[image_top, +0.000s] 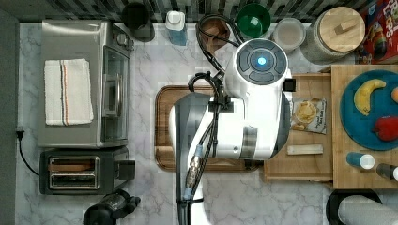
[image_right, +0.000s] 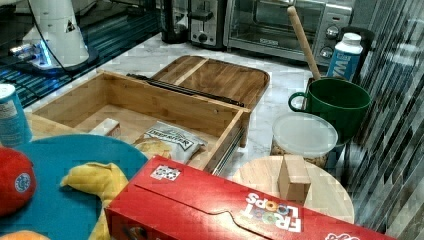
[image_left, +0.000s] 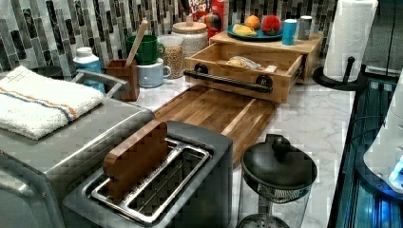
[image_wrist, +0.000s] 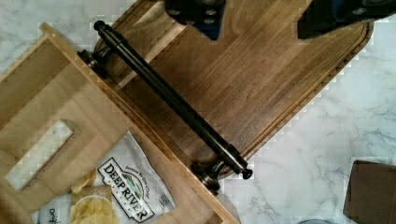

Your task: Close the drawer.

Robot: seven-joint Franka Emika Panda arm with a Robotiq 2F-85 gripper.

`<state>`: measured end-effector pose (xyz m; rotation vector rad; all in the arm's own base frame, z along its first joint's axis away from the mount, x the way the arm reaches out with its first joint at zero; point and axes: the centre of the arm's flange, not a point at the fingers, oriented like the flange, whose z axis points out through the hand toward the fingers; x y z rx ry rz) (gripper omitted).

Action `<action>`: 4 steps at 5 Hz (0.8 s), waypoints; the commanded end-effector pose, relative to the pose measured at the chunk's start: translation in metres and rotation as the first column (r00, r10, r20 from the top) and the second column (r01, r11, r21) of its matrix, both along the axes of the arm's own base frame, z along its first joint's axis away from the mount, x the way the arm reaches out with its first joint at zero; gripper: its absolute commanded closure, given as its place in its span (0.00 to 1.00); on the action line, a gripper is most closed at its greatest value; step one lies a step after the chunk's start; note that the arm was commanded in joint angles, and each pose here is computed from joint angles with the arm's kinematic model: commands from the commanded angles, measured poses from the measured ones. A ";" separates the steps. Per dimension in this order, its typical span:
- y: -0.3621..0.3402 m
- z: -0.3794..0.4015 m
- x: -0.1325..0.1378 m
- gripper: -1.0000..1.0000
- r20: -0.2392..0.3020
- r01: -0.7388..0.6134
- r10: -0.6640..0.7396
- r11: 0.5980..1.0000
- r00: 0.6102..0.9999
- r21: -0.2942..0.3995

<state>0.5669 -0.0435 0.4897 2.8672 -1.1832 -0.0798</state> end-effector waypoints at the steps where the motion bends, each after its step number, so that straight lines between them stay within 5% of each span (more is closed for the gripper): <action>1: 0.000 0.000 0.000 1.00 0.003 -0.014 0.014 1.000 1.000 0.001; 2: 0.013 -0.006 -0.011 0.00 0.003 -0.098 0.098 0.995 0.995 0.010; 4: 0.061 -0.010 -0.030 0.00 -0.008 -0.357 0.358 0.933 0.934 0.044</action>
